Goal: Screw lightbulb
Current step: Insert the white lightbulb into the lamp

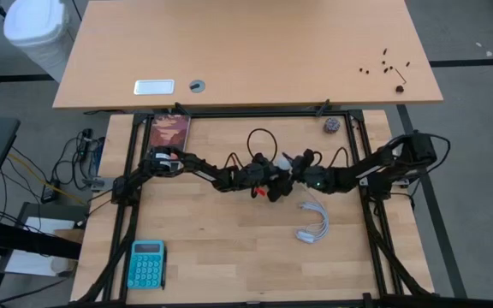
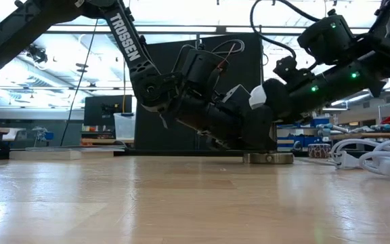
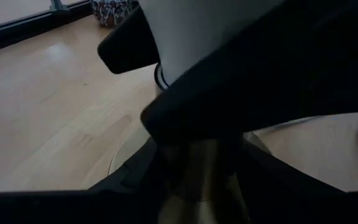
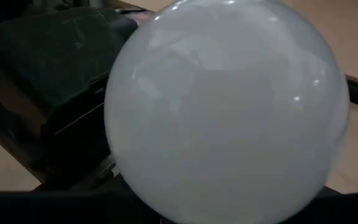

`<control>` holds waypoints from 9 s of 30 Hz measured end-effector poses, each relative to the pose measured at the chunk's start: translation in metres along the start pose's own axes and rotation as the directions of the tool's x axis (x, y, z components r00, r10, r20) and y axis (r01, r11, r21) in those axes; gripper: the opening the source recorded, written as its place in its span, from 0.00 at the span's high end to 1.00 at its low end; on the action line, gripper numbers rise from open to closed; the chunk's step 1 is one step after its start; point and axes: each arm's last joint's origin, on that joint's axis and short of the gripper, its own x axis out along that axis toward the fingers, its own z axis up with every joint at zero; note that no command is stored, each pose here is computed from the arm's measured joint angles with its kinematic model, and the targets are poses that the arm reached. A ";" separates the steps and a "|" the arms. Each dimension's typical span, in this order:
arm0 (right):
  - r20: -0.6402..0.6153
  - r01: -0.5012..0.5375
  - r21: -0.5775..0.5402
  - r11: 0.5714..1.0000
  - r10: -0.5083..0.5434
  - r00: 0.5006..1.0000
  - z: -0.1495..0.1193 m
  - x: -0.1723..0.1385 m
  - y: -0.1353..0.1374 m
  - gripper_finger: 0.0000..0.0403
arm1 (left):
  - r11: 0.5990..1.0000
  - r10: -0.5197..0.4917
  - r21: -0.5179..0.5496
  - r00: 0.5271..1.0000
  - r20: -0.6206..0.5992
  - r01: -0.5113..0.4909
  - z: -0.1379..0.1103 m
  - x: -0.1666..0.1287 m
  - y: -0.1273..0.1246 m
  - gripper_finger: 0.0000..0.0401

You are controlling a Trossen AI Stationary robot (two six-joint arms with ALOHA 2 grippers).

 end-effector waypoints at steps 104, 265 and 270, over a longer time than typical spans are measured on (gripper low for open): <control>-0.082 -0.237 -0.065 0.969 0.231 0.969 0.013 -0.009 -0.012 0.43 | 0.996 -0.068 0.053 0.996 0.049 0.065 0.008 0.002 -0.004 0.56; -0.071 -0.264 0.033 0.964 0.266 0.961 0.012 -0.042 0.013 0.18 | 0.991 -0.058 -0.113 0.995 0.077 0.067 -0.003 -0.010 -0.021 0.53; -0.109 -0.310 -0.093 0.946 0.300 0.948 0.019 -0.051 0.007 0.15 | 0.982 -0.149 -0.109 0.986 0.068 0.156 -0.002 -0.010 -0.022 0.53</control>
